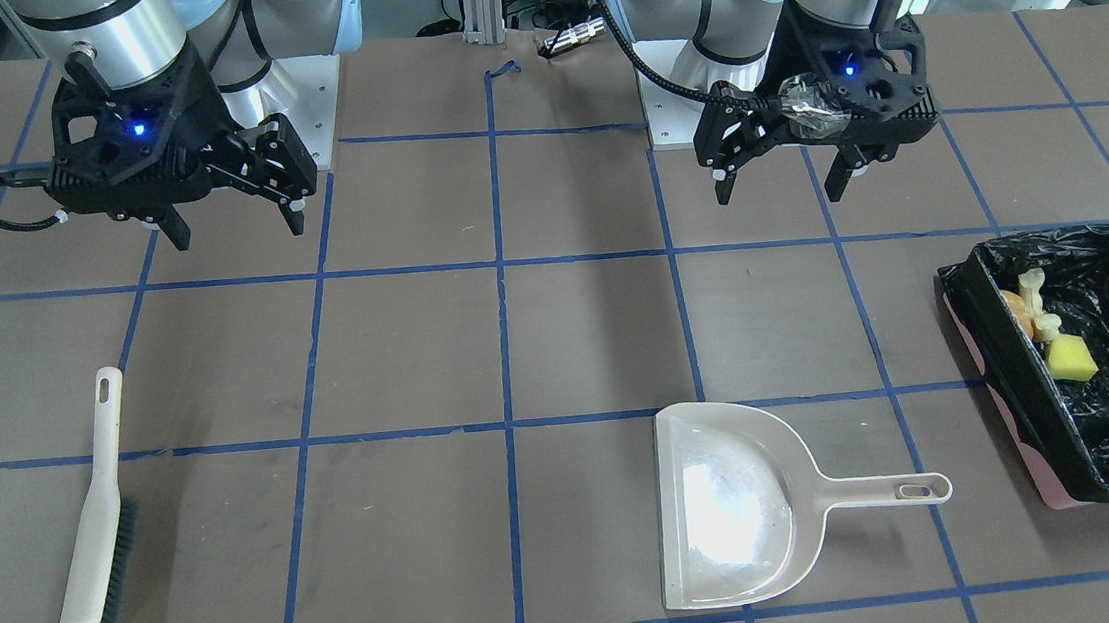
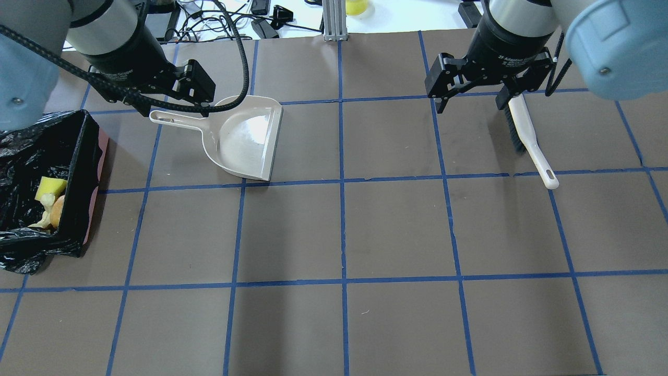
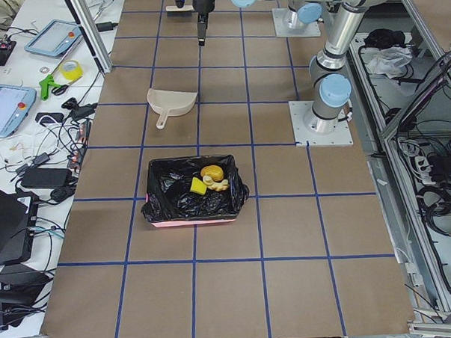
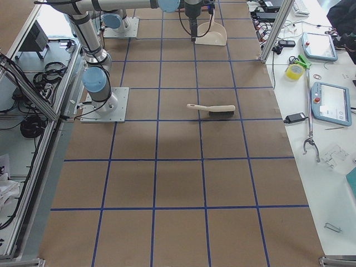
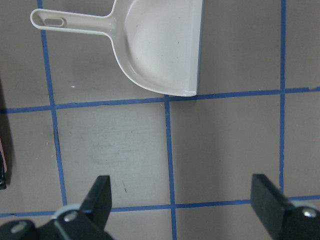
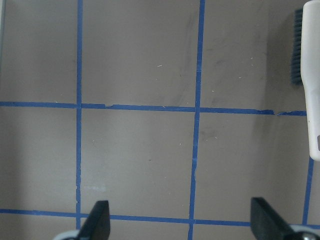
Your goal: Sweep and dump trash into bin
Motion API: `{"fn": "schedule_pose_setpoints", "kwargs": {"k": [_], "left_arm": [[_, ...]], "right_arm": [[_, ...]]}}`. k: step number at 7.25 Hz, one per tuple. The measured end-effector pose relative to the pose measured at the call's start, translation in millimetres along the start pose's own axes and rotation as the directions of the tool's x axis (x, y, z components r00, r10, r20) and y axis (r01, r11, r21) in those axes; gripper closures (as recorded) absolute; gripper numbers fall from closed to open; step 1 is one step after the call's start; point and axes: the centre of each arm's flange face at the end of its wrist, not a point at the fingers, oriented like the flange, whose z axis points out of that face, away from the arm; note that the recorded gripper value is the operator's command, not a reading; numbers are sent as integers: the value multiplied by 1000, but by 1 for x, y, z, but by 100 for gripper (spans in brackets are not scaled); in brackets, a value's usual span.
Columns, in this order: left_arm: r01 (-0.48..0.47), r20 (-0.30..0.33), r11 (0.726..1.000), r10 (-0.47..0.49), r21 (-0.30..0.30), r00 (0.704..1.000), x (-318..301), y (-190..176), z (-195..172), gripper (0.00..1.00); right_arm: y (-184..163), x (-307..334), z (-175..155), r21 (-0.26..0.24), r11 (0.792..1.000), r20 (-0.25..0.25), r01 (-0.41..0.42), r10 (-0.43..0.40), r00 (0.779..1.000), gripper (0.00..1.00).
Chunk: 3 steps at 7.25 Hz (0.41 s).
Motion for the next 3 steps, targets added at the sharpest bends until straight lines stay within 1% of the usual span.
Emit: {"fn": "schedule_pose_setpoints", "kwargs": {"k": [3], "left_arm": [[0,1,1000,0,-3,1000,0,5,0,0]], "right_arm": [[0,0,0,0,1000,0,0,0,1000,0]]}}
